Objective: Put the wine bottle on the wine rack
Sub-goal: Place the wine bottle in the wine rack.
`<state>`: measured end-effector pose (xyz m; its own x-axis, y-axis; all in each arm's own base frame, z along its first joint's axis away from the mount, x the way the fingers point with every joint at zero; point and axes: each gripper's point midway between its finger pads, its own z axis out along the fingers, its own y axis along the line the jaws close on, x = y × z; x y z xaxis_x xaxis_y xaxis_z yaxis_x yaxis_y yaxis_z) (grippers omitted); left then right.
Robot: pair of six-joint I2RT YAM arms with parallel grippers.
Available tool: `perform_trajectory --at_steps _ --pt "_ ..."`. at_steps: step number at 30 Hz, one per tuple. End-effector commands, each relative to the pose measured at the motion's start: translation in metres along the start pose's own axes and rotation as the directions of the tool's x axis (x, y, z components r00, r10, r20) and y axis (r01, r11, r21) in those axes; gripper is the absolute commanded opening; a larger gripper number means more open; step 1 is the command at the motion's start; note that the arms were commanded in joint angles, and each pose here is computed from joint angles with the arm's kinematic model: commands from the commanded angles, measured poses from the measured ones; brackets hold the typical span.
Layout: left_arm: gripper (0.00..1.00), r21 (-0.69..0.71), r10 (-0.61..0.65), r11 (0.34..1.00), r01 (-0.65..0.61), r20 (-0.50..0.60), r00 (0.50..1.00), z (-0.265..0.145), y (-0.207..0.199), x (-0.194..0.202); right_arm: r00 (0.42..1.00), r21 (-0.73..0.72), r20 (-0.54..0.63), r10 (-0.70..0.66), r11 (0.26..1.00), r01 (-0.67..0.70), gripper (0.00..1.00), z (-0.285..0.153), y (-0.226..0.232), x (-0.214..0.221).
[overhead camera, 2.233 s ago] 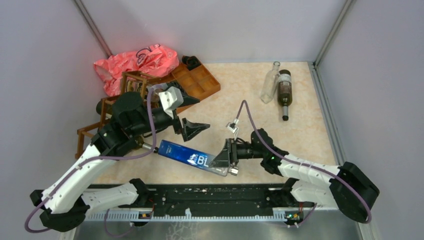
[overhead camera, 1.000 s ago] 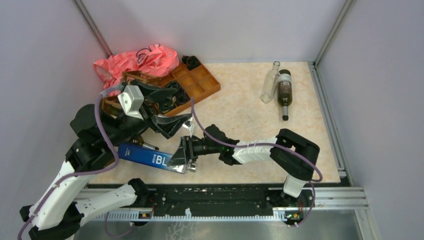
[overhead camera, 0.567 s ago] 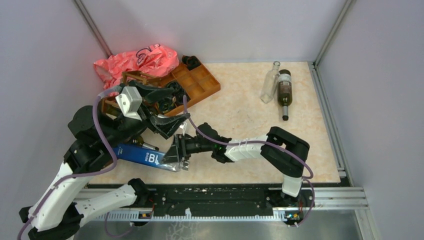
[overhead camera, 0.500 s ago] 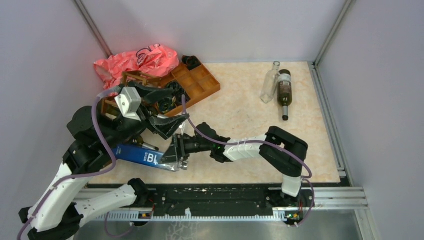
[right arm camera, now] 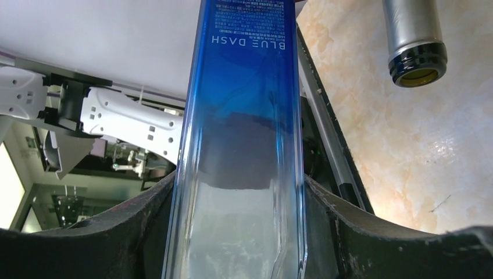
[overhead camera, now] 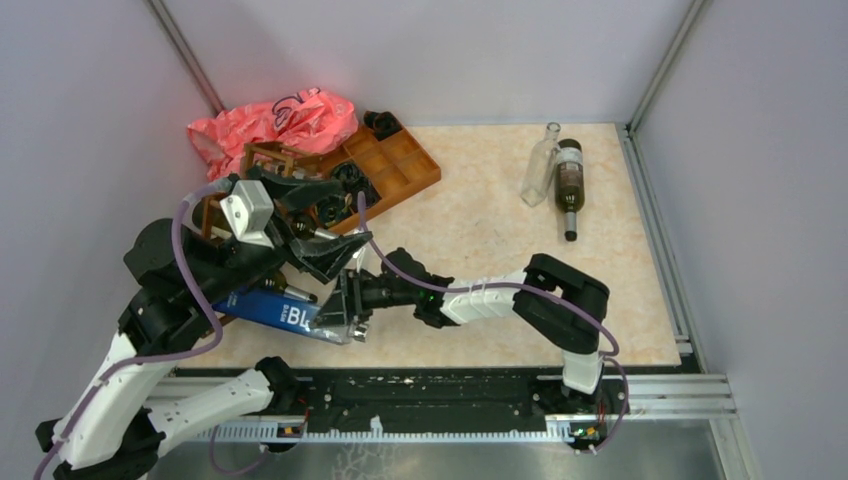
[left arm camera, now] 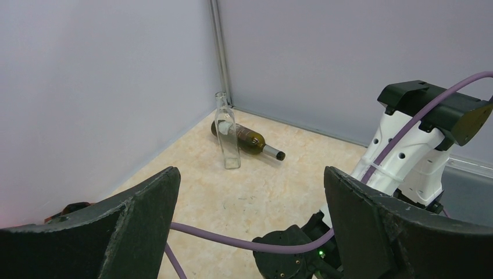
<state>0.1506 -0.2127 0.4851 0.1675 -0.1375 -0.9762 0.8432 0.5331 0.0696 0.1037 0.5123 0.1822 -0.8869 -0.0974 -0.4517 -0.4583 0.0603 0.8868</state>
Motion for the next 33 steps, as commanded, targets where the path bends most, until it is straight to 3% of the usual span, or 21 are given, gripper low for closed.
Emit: perform_trajectory --at_steps 1,33 --pt "0.99 -0.007 0.008 1.0 -0.008 0.002 1.0 -0.004 0.001 0.0 0.964 -0.261 0.236 -0.125 0.947 0.186 0.0 0.004 0.101 -0.063" --pt "0.99 -0.057 0.061 0.996 -0.063 -0.038 0.997 -0.022 0.009 0.003 0.957 -0.284 0.289 -0.036 0.951 0.121 0.0 0.071 0.116 -0.089"
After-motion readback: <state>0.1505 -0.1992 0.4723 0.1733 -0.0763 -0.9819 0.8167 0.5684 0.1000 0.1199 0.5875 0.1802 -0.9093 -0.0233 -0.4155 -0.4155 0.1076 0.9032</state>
